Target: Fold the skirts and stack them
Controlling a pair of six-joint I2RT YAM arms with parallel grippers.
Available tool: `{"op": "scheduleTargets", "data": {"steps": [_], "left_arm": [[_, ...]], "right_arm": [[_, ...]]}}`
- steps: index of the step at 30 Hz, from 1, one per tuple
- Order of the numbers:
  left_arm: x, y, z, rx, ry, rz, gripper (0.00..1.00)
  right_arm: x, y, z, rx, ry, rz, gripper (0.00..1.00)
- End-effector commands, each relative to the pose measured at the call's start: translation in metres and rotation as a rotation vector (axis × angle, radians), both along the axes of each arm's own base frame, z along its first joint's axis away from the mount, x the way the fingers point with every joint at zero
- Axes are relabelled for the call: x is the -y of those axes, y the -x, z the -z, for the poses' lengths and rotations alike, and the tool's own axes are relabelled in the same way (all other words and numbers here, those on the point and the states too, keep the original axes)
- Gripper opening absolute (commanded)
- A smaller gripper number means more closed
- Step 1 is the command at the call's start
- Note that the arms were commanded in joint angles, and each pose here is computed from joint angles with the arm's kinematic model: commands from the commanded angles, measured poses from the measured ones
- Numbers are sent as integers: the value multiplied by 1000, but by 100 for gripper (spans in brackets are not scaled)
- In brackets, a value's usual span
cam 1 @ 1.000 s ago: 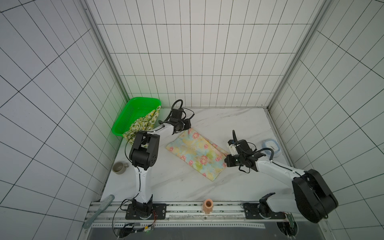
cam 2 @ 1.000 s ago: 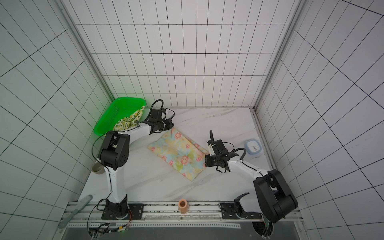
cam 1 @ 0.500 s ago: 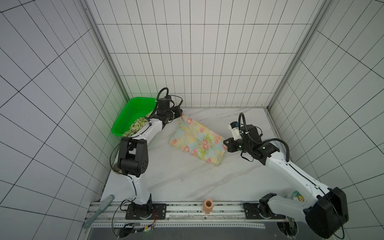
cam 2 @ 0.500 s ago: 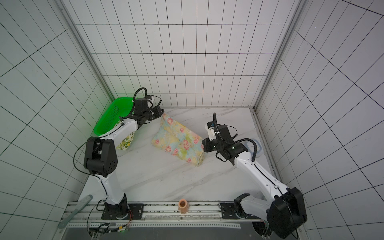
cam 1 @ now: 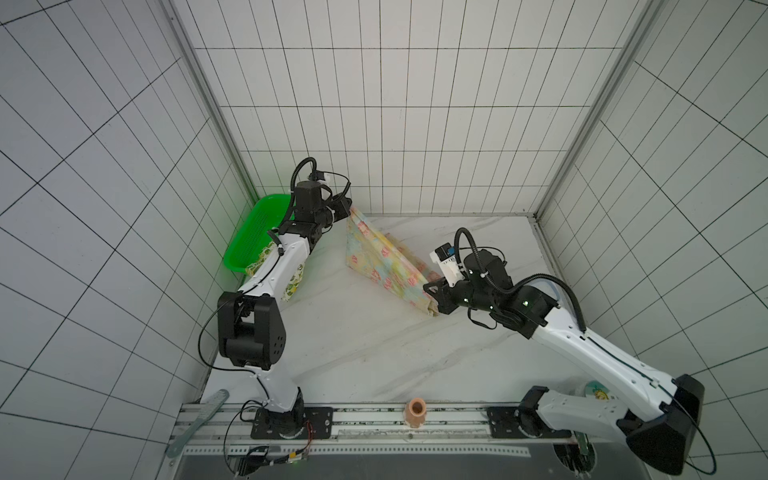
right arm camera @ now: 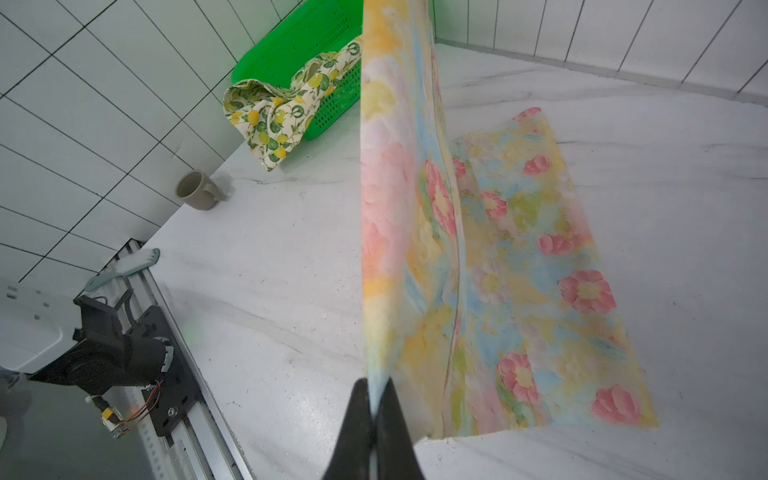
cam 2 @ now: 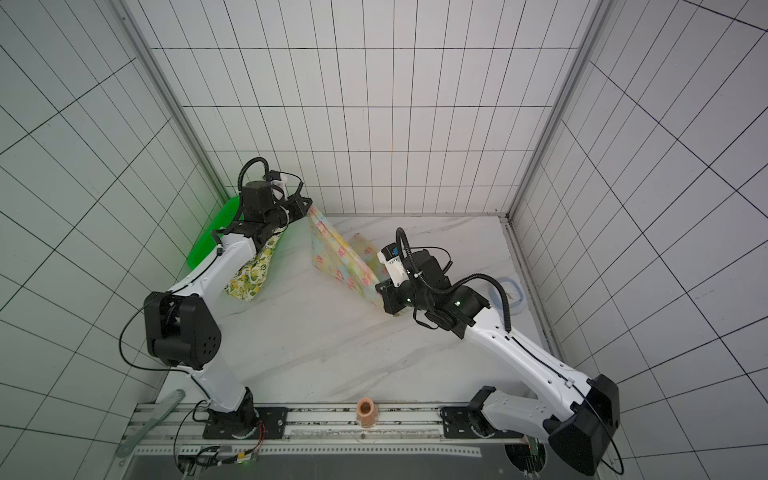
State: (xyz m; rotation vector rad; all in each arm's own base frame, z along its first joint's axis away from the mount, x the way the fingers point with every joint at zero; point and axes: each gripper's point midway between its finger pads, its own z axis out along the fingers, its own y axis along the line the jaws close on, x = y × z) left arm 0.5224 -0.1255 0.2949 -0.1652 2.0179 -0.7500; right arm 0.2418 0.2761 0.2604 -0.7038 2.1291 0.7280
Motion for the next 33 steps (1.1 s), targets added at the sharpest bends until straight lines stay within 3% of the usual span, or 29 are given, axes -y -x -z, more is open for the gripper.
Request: {"op": "scheduleTargets", "data": {"steps": [1, 6, 13, 19, 27, 33], "left_arm": [[-38, -1, -17, 54, -56, -120, 0], [-56, 5, -5, 27, -75, -164, 0], [-49, -10, 25, -18, -73, -157, 0], [-9, -28, 65, -49, -102, -92, 0], [51, -53, 127, -100, -135, 11, 0], [81, -65, 150, -112, -143, 59, 0]], "right_arm": [[-18, 18, -19, -1, -40, -62, 0], [-46, 40, 2, -67, -80, -151, 0], [-39, 28, 43, -135, -77, -78, 0], [-16, 18, 98, -316, -126, -31, 0], [22, 10, 160, -429, -148, 121, 0], [37, 8, 189, -490, -138, 182, 0]]}}
